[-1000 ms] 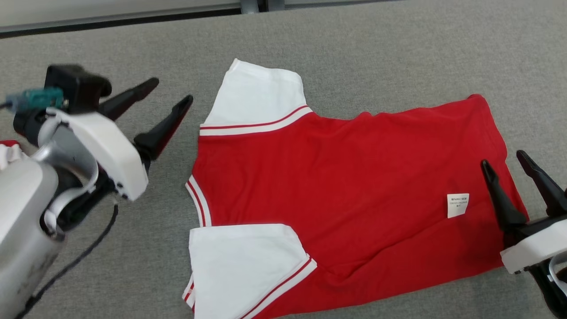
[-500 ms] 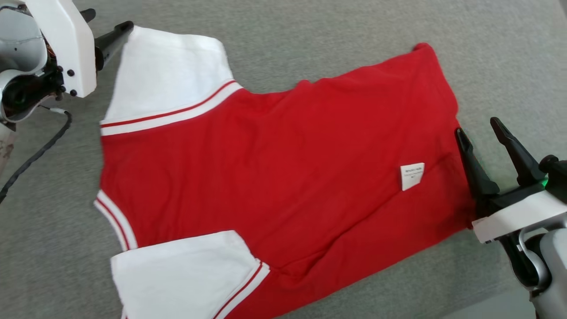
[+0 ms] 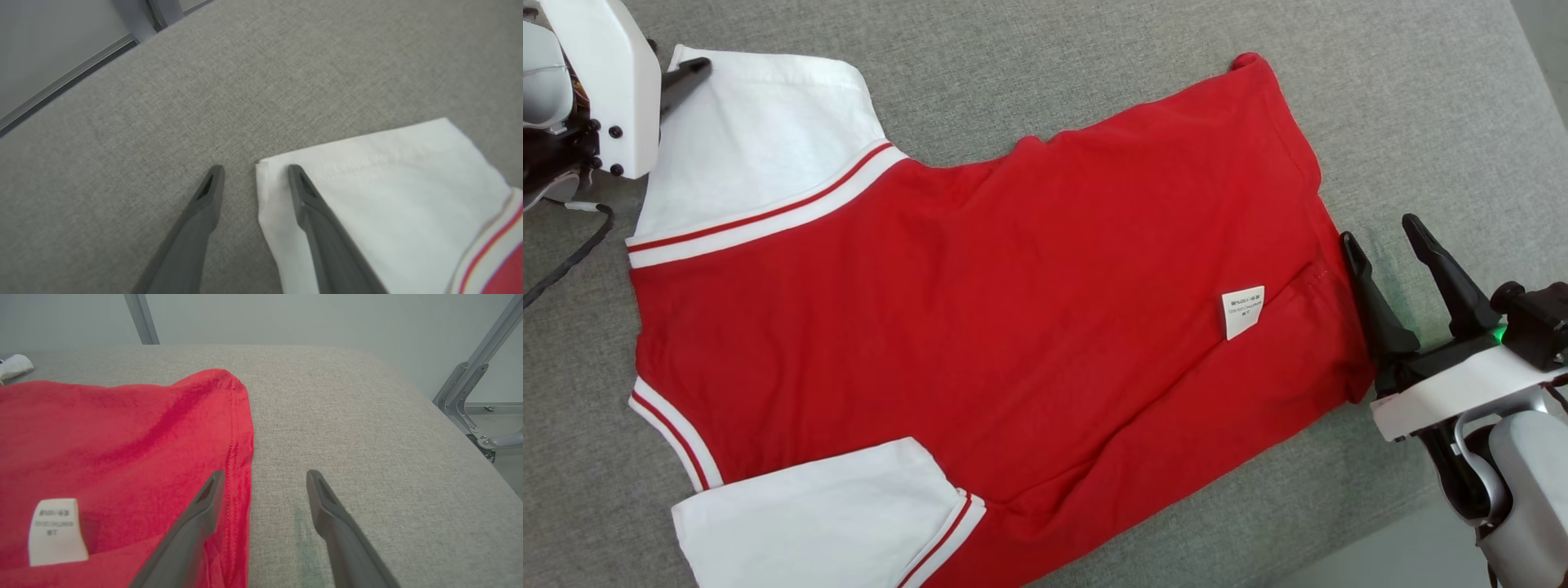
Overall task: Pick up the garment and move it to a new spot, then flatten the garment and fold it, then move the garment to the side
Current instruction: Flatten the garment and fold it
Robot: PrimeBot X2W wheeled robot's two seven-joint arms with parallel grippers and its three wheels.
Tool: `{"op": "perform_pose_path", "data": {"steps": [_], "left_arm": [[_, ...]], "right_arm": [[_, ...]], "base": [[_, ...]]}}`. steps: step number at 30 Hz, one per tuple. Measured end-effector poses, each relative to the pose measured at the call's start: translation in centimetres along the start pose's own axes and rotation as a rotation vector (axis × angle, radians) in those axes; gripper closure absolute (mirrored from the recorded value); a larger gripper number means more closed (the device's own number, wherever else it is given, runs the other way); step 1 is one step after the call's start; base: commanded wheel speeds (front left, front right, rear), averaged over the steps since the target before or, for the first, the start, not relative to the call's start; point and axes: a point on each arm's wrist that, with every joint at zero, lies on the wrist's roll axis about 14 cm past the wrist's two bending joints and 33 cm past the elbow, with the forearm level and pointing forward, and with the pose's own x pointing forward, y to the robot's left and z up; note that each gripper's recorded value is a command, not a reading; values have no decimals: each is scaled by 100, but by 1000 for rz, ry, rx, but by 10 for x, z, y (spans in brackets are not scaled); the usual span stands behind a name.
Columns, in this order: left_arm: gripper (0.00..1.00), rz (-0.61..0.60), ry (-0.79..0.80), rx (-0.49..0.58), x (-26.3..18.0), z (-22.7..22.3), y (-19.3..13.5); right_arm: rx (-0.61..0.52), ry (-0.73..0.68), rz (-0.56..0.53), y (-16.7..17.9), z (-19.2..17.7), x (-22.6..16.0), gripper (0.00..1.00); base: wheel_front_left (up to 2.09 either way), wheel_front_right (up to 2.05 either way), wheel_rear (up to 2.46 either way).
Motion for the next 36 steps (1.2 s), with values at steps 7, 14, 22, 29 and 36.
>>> {"op": "perform_pose_path", "data": {"steps": [7, 14, 22, 29, 36], "left_arm": [[100, -33, -26, -13, -11, 3, -6], [100, -26, -137, 32, -35, 22, -7], [100, -24, -174, 67, -54, 26, -9], [100, -11, -185, 84, -63, 22, -5], [100, -5, -184, 82, -66, 16, 0]], "right_arm": [[-10, -22, 41, 6, 13, 17, 0], [12, 60, 117, 23, 34, 57, 0], [13, 310, 107, 8, 39, 90, 0], [-42, 451, 119, 11, 42, 107, 0], [-86, 527, 140, 21, 28, 112, 42]], "base": [[0, 0, 0], [0, 0, 0], [0, 0, 0], [0, 0, 0], [0, 0, 0]]}}
